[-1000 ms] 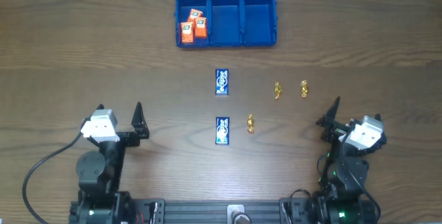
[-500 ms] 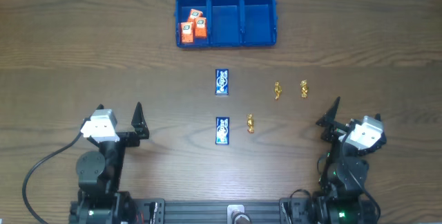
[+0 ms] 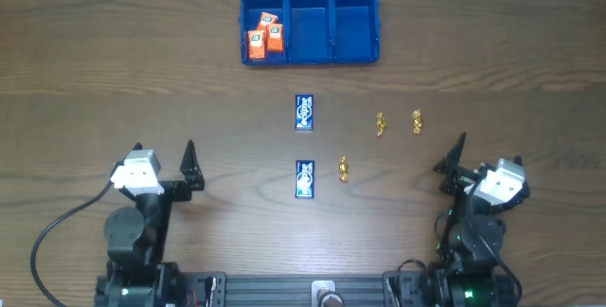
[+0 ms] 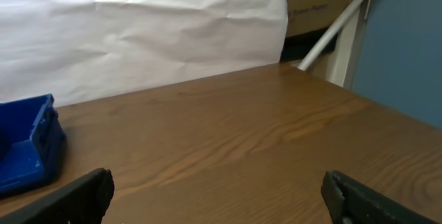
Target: Sort Candies Into Trays
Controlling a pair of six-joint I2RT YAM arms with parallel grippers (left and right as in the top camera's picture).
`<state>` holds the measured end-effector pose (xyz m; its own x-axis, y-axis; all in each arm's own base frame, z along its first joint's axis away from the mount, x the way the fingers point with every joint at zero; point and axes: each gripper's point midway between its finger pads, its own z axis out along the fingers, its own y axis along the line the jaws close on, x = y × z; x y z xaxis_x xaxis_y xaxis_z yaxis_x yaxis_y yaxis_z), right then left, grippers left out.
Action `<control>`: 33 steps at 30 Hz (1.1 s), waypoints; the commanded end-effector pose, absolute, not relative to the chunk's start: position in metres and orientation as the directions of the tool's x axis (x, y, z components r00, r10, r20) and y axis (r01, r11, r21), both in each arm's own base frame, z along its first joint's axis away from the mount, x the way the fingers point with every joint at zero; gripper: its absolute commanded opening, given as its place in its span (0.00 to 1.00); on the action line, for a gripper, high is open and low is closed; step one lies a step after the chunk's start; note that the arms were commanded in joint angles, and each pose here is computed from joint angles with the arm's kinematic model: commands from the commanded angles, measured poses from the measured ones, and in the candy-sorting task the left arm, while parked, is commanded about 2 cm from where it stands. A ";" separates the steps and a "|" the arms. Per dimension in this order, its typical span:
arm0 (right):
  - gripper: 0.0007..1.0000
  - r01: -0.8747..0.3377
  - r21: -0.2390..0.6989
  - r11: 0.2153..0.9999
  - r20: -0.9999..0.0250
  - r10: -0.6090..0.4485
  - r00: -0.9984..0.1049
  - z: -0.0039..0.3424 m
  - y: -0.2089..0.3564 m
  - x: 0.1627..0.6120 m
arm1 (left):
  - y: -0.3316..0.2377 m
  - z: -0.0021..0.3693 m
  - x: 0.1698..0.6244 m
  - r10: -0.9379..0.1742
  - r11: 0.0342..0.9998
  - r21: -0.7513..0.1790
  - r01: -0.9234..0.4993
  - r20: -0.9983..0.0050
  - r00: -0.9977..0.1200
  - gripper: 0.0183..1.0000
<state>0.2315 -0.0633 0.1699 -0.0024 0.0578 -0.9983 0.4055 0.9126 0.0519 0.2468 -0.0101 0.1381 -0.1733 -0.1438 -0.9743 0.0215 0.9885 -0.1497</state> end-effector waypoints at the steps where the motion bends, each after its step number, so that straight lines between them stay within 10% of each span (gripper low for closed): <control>1: 1.00 0.234 0.119 0.965 -0.993 0.110 0.053 0.186 -0.035 0.241 | -0.010 0.123 0.245 -0.155 0.987 -0.162 0.016 -0.963 -0.219 1.00; 6: 1.00 -0.090 0.136 0.987 -0.990 0.133 -0.047 0.221 0.023 0.254 | -0.010 0.123 0.245 -0.155 0.987 -0.162 0.016 -0.963 -0.219 1.00; 13: 1.00 -0.336 0.247 0.909 -0.886 0.072 -0.458 0.239 0.085 0.293 | -0.010 0.123 0.245 -0.155 0.987 -0.162 0.016 -0.963 -0.219 1.00; 21: 1.00 -0.421 0.336 0.843 -0.573 -0.171 -0.801 0.185 0.174 0.292 | -0.010 0.123 0.245 -0.155 0.987 -0.162 0.016 -0.963 -0.219 1.00; 33: 1.00 -0.347 0.257 0.902 -0.153 -0.316 -0.936 0.084 0.243 0.225 | -0.010 0.123 0.245 -0.155 0.987 -0.162 0.016 -0.963 -0.219 1.00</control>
<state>0.2293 0.2352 0.0891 -0.9244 -0.3423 -0.1685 -0.3791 0.8739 0.3043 0.2466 -0.0100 0.1394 -0.1688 -0.1443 -0.9750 0.0217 0.9884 -0.1500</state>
